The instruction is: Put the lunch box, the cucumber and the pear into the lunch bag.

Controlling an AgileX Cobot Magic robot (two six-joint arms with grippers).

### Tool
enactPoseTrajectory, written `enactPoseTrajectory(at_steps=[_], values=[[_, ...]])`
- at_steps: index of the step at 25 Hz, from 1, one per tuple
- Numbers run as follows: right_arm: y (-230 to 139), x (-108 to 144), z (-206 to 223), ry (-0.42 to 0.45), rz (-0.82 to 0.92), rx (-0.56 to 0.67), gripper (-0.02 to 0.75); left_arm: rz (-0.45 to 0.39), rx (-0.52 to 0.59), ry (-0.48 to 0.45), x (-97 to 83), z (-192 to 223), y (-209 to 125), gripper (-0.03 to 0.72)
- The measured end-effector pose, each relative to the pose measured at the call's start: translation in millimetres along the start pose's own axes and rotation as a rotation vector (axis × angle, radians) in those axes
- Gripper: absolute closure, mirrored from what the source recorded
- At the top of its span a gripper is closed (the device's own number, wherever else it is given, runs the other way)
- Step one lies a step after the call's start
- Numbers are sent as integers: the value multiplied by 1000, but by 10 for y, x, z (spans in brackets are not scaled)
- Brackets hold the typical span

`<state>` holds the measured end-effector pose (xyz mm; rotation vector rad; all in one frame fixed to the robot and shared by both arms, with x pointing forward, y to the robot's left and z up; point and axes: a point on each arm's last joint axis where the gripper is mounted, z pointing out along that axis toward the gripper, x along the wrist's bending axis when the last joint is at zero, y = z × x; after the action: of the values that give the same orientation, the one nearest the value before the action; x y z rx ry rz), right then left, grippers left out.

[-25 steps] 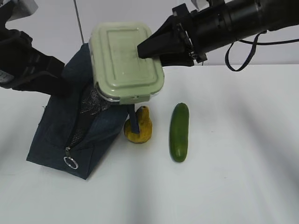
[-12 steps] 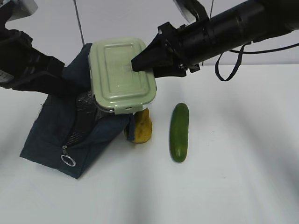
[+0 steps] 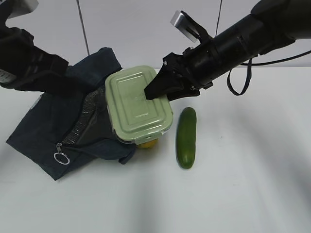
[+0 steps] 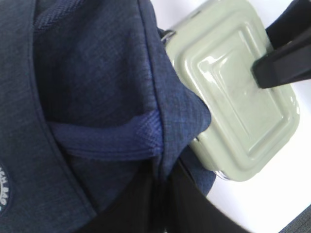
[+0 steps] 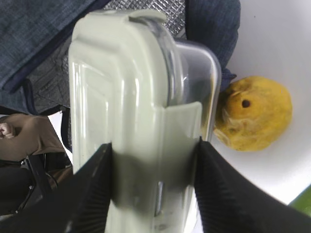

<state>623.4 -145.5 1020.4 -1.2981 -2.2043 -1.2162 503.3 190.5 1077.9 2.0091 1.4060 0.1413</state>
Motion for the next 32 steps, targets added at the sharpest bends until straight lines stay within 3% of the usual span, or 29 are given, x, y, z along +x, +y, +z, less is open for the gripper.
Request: enactPoseTrajectory(at_steps=[14, 24, 32], values=[[-43, 18, 10, 19, -6, 46, 365, -64, -65, -47, -45, 2, 60, 687], [-42, 93, 93, 18, -24, 49, 365, -14, -59, -100, -247, 46, 42, 687], [27, 126, 123, 23, 5, -25, 365, -25, -71, -108, -263, 85, 58, 687]])
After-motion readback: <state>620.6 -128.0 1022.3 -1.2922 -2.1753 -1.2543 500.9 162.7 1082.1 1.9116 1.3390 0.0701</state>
